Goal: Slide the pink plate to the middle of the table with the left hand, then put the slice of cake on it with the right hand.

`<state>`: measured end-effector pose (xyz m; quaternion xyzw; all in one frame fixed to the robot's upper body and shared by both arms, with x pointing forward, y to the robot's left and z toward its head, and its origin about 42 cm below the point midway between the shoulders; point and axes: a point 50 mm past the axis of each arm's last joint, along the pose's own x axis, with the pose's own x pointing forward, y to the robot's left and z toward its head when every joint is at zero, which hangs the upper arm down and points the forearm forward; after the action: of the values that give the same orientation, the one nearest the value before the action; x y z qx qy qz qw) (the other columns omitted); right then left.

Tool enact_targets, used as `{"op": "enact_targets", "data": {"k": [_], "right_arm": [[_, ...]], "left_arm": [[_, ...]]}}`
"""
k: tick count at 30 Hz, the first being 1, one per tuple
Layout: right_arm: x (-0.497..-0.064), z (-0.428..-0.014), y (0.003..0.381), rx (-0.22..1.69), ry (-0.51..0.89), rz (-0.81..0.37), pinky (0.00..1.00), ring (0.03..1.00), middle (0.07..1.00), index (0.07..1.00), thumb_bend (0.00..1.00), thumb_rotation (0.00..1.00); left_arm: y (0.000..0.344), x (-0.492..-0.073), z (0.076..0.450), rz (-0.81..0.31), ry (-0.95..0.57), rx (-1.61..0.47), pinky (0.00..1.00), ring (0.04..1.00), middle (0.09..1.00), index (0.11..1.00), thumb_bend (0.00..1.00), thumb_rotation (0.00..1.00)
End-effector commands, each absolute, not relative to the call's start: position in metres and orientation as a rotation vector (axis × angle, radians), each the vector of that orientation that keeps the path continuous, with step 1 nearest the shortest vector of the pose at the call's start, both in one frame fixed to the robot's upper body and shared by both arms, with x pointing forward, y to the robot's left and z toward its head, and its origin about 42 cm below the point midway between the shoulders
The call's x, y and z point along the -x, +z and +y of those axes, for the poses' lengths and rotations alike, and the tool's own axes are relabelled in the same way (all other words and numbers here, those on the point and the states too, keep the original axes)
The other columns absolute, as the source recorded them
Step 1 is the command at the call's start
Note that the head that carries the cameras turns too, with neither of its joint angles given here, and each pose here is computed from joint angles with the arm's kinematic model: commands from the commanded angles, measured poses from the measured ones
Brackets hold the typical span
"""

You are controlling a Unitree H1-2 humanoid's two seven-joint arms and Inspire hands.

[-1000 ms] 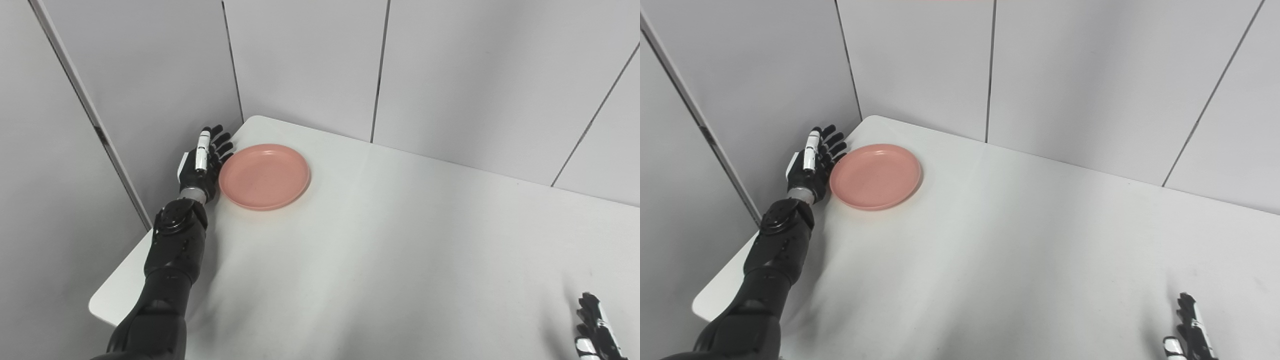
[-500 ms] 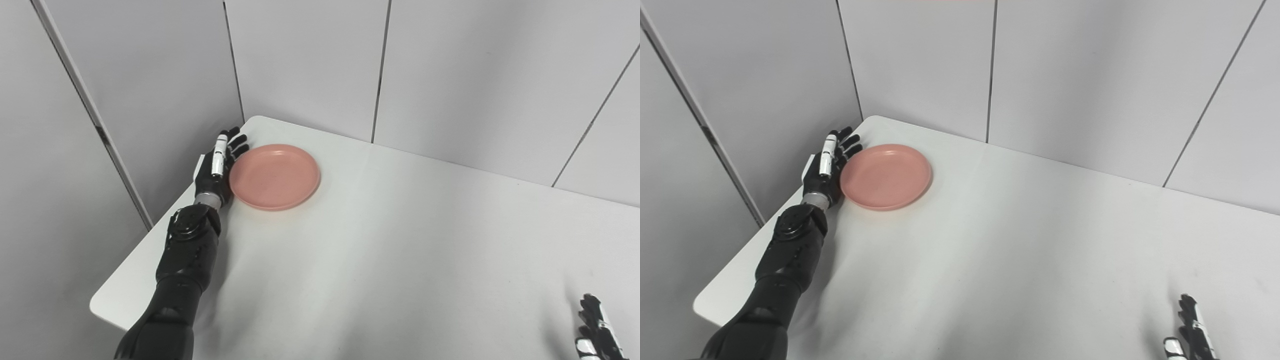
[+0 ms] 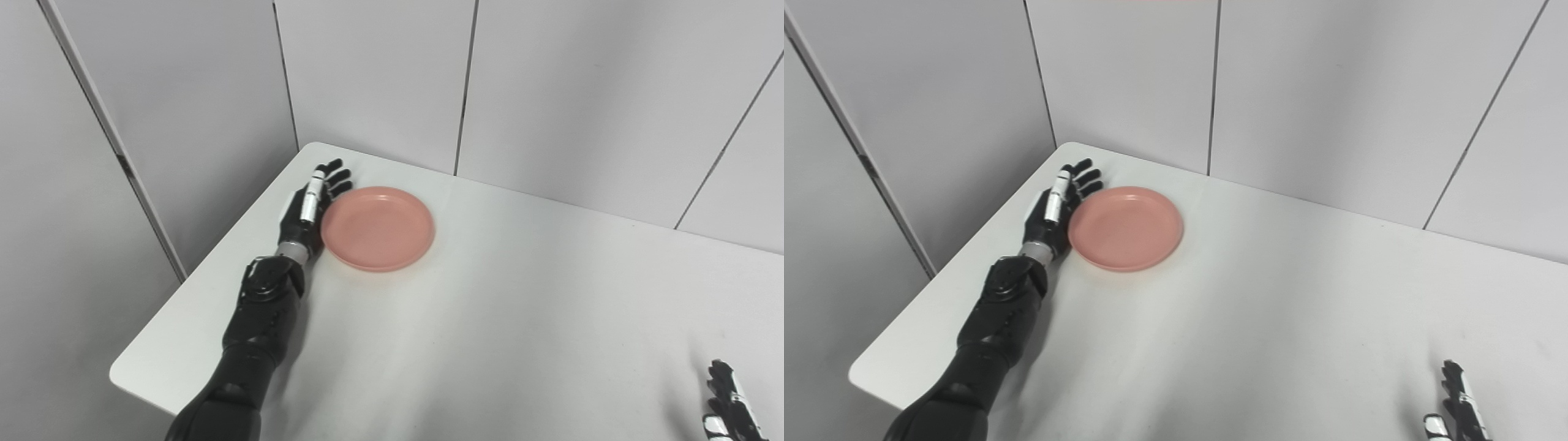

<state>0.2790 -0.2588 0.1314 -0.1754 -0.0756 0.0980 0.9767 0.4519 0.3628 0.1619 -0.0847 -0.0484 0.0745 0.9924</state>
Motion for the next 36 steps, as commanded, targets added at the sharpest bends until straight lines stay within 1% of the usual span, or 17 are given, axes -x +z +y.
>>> {"op": "enact_targets", "data": {"k": [1,8,13,18,22,26,27,28,36], "right_arm": [[-0.28,-0.26,0.133,0.361,0.183,-0.174,0.98,0.976,0.982,0.976,0.42,1.0],[-0.28,-0.256,0.133,0.372,0.182,-0.186,0.97,0.962,0.973,0.97,0.43,1.0],[-0.28,-0.252,0.132,0.384,0.178,-0.192,0.95,0.95,0.968,0.966,0.47,1.0],[-0.28,-0.247,0.132,0.379,0.183,-0.192,0.96,0.957,0.973,0.969,0.46,1.0],[-0.28,-0.243,0.131,0.376,0.187,-0.188,0.98,0.977,0.984,0.977,0.47,1.0],[-0.279,-0.239,0.132,0.386,0.182,-0.193,0.97,0.97,0.978,0.973,0.46,1.0],[-0.279,-0.238,0.132,0.397,0.181,-0.197,0.95,0.962,0.976,0.971,0.44,1.0],[-0.279,-0.236,0.132,0.401,0.181,-0.197,0.95,0.962,0.975,0.971,0.44,1.0],[-0.28,-0.222,0.134,0.417,0.182,-0.199,0.96,0.973,0.979,0.976,0.42,1.0]], "left_arm": [[0.164,-0.458,0.352,-0.076,0.118,0.167,0.86,0.873,0.873,0.857,0.41,1.0],[0.167,-0.46,0.323,-0.08,0.079,0.173,0.85,0.864,0.867,0.85,0.36,1.0],[0.171,-0.459,0.298,-0.085,0.022,0.182,0.85,0.86,0.861,0.839,0.38,1.0],[0.173,-0.457,0.279,-0.073,-0.021,0.19,0.86,0.868,0.867,0.848,0.38,1.0],[0.171,-0.456,0.265,-0.054,-0.054,0.201,0.86,0.872,0.873,0.858,0.38,1.0],[0.169,-0.456,0.255,-0.037,-0.088,0.208,0.87,0.872,0.871,0.856,0.38,1.0],[0.168,-0.456,0.252,-0.032,-0.093,0.216,0.86,0.867,0.865,0.851,0.37,1.0],[0.168,-0.456,0.248,-0.026,-0.104,0.219,0.86,0.866,0.865,0.85,0.37,1.0],[0.163,-0.451,0.223,0.0,-0.2,0.191,0.87,0.876,0.874,0.855,0.37,1.0]]}}
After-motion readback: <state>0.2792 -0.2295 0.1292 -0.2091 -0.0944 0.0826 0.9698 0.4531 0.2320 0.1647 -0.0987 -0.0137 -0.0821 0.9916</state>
